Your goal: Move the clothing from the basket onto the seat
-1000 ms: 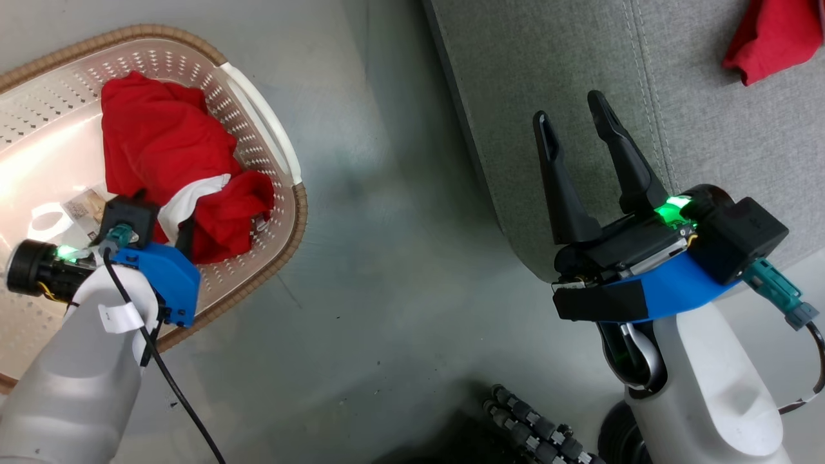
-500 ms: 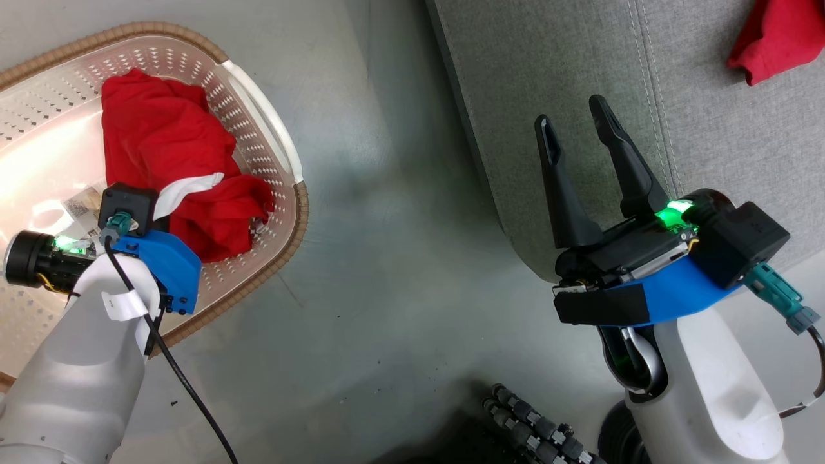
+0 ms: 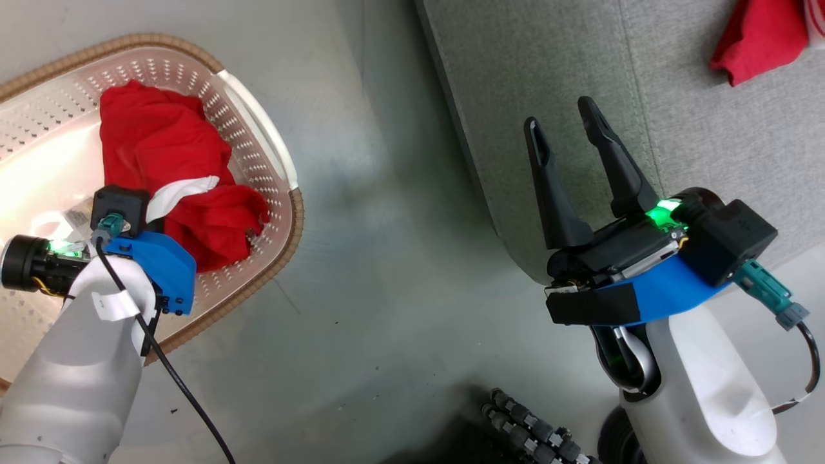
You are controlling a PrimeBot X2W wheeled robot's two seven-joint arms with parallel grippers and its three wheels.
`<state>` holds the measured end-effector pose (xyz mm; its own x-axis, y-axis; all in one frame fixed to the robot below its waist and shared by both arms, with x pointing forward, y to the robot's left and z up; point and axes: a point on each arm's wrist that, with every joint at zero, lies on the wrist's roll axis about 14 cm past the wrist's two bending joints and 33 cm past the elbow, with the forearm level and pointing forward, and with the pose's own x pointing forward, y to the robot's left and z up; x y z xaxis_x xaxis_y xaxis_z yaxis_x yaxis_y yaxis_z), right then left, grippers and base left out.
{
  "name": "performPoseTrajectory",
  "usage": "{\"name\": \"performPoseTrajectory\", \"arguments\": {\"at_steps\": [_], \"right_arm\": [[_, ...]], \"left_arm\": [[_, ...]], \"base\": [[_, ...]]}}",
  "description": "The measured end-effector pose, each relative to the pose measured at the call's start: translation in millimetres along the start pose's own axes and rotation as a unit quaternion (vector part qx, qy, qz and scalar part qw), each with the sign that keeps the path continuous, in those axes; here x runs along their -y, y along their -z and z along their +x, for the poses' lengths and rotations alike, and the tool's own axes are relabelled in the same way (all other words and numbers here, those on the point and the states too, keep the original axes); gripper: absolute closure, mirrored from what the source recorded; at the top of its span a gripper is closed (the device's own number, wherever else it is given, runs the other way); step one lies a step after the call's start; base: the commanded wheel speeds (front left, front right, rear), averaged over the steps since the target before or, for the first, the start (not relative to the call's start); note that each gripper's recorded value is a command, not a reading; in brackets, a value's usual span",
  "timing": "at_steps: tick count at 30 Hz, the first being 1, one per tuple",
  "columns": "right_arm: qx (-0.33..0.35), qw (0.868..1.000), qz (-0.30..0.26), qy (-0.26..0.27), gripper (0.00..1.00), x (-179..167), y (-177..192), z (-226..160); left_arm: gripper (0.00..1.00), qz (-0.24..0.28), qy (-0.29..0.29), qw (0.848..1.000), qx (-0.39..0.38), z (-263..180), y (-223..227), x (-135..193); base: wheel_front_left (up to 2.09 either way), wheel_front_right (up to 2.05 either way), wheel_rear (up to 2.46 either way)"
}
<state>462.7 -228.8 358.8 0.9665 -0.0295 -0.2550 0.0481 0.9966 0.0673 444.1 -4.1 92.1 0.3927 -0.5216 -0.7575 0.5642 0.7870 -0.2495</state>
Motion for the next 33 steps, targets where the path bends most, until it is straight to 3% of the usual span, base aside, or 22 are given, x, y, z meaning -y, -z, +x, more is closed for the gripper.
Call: {"name": "performPoseTrajectory", "arguments": {"at_steps": [10, 19, 33], "right_arm": [[0.03, 0.999, -0.006, -0.014, 0.0, -9.6, -27.5, -6.6], [0.043, 0.999, -0.017, -0.026, 0.0, -22.1, -45.7, -35.9], [0.084, 0.994, -0.023, -0.067, 0.0, -57.0, -84.5, -88.8]], "left_arm": [[1.0, -0.001, -0.002, 0.999, 0.035, -28.0, -33.3, 14.4], [1.0, 0.01, 0.004, 0.995, 0.095, -85.1, -77.8, 43.5], [1.0, 0.054, 0.012, 0.973, 0.225, -193.7, -147.3, 107.7]], "base": [[0.0, 0.0, 0.0], [0.0, 0.0, 0.0], [0.0, 0.0, 0.0]]}}
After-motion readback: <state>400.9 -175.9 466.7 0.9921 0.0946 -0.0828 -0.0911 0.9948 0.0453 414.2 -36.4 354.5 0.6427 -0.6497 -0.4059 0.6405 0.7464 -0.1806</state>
